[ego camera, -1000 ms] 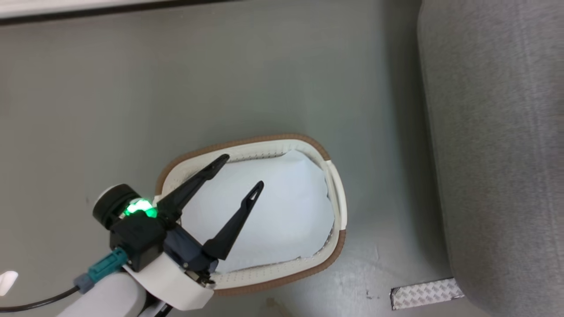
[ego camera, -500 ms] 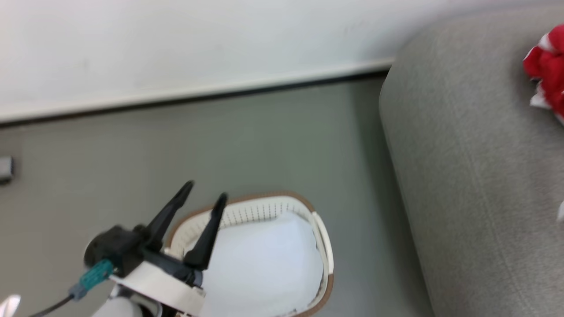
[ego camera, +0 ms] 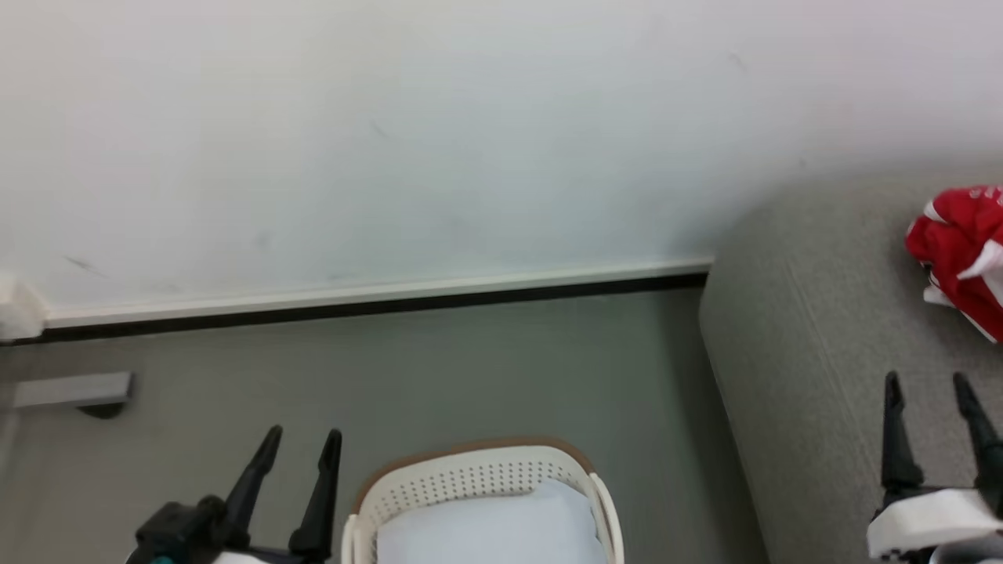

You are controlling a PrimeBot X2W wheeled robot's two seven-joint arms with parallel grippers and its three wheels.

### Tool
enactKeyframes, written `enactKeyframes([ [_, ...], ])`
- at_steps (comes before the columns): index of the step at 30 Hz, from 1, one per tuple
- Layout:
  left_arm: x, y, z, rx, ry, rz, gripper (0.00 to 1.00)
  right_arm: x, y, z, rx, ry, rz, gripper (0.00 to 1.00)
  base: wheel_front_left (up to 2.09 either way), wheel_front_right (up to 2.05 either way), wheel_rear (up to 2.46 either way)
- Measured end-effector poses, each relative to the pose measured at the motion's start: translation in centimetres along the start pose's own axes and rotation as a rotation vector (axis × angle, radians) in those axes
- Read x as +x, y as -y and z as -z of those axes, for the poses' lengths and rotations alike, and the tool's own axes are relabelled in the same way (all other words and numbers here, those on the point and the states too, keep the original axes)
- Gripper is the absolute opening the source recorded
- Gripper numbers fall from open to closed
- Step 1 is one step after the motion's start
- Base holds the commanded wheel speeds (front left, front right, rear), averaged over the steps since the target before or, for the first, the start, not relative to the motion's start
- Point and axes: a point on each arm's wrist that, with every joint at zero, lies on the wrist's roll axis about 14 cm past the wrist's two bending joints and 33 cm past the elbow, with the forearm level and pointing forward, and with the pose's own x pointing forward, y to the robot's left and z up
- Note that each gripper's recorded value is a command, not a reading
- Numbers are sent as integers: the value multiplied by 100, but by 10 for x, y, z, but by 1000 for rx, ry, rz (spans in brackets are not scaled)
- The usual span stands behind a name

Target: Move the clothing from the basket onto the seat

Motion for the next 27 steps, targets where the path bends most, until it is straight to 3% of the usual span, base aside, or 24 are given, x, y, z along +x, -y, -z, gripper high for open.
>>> enactKeyframes([
  [5,-30,-22,3,9,-6,-99,100,-16,-52,-2,93,14,-146,100,0,0,0],
  [12,-52,-40,5,8,-6,-161,100,-34,-91,-3,98,16,-269,100,0,0,0],
  [27,-46,-42,18,26,-37,-161,100,-52,-90,7,93,-14,-275,100,0,0,0],
])
